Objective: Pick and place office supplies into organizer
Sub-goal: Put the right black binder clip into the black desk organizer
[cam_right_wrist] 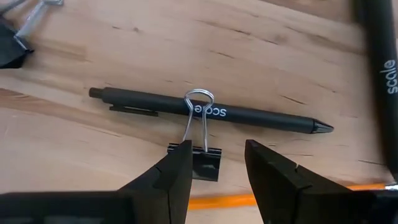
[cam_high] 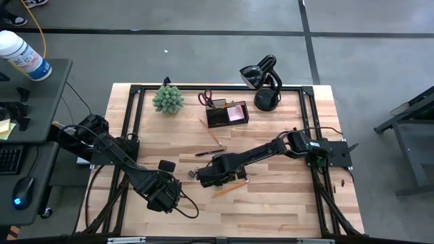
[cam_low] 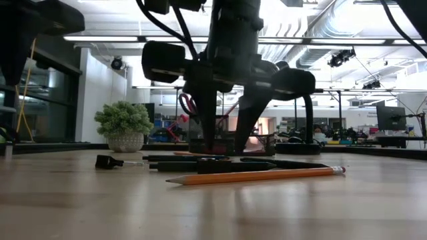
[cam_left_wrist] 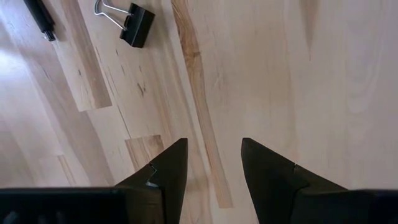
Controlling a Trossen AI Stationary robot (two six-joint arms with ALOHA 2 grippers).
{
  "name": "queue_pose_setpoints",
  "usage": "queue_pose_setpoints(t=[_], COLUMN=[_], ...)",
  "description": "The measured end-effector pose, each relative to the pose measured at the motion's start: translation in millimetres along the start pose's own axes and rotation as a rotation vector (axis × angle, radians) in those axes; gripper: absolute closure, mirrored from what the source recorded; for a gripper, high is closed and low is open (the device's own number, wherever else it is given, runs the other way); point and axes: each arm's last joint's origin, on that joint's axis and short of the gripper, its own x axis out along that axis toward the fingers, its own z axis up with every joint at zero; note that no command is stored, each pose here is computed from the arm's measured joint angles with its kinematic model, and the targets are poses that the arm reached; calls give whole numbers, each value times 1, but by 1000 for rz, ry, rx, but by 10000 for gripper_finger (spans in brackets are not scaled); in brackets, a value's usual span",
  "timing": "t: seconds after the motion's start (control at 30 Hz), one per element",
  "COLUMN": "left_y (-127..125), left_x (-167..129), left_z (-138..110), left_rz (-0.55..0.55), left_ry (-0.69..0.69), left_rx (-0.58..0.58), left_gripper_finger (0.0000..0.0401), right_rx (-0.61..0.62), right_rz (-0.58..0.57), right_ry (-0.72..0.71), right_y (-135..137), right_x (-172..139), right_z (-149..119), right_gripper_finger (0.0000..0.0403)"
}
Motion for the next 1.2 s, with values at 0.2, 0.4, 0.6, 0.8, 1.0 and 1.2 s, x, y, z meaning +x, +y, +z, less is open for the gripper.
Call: queue_pose_setpoints(t=[0.2,0.4,0.6,0.8,1.0,1.2], left_y=[0,0,0,0,0,0], left_x=[0,0,0,0,0,0], left_z=[0,0,0,0,0,0], left_rz=[1,6,6,8,7,7], left_ry=[-1,-4,-4,-6,-6,-6], left_rx=[-1,-1,-1,-1,-2,-2], left_gripper_finger=[263,263,263,263,263,263], right_rx=[4,4,3,5,4,-11], right_rz=[10,8,-1,-19,-33,-27], right_ry=[-28,-34,-25,-9,-10,-28], right_y=[1,1,1,1,1,2], right_x=[0,0,3,14,20,20], right_z=[3,3,3,2,2,2], right_gripper_finger=[261,261,261,261,268,302])
